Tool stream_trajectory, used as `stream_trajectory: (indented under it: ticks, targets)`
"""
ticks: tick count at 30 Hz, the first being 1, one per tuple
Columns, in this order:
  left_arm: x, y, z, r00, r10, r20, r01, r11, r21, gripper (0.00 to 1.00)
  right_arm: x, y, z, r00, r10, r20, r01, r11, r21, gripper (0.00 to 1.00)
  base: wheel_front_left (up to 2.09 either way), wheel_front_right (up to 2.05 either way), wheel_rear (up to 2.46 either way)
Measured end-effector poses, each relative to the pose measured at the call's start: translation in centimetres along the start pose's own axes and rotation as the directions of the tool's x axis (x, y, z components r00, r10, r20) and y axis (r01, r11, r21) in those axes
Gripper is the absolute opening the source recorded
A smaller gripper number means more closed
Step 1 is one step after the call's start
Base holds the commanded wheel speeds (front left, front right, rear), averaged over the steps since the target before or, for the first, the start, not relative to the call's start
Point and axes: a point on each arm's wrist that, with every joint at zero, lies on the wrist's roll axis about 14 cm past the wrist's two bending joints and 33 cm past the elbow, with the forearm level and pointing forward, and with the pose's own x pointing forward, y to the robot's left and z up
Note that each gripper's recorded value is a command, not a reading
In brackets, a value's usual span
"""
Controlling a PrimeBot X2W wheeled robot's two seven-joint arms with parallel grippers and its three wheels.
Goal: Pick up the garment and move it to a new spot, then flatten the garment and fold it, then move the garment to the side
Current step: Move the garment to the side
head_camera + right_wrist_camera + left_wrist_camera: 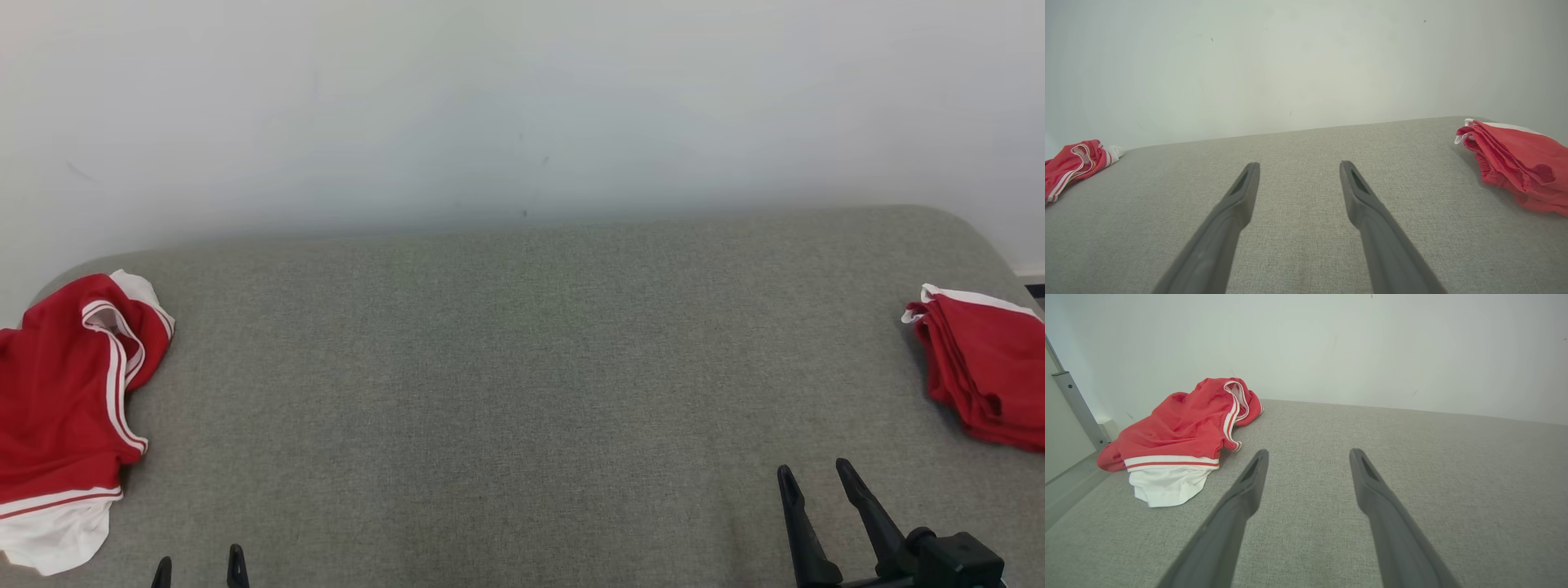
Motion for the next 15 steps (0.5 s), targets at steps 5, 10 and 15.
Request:
stream_trajectory:
  ticks: [5,10,15]
  targets:
    - [-0.11,0.16,0.03,1.0,0.002,0.001,-0.002,1.0,0.0,1.0,0.1,0.17,0.05,1.0,0.003,0.004,-0.003,1.0,-0.003,1.0,0.0,0.0,0.0]
    - [-0.05,0.02,-0.12,1.0,-0.003,-0.004,0.003,1.0,0.003,1.0,0.09,-0.18,0.07,1.0,-0.009,0.005,0.009,1.0,-0.002,1.0,0.0,0.0,0.0]
    - [0.05,-0.2,-0.27,1.0,-0.008,-0.009,0.008,1.0,0.0,1.0,0.03,-0.14,-0.23,1.0,-0.011,-0.003,0.011,1.0,0.002,1.0,0.0,0.0,0.0]
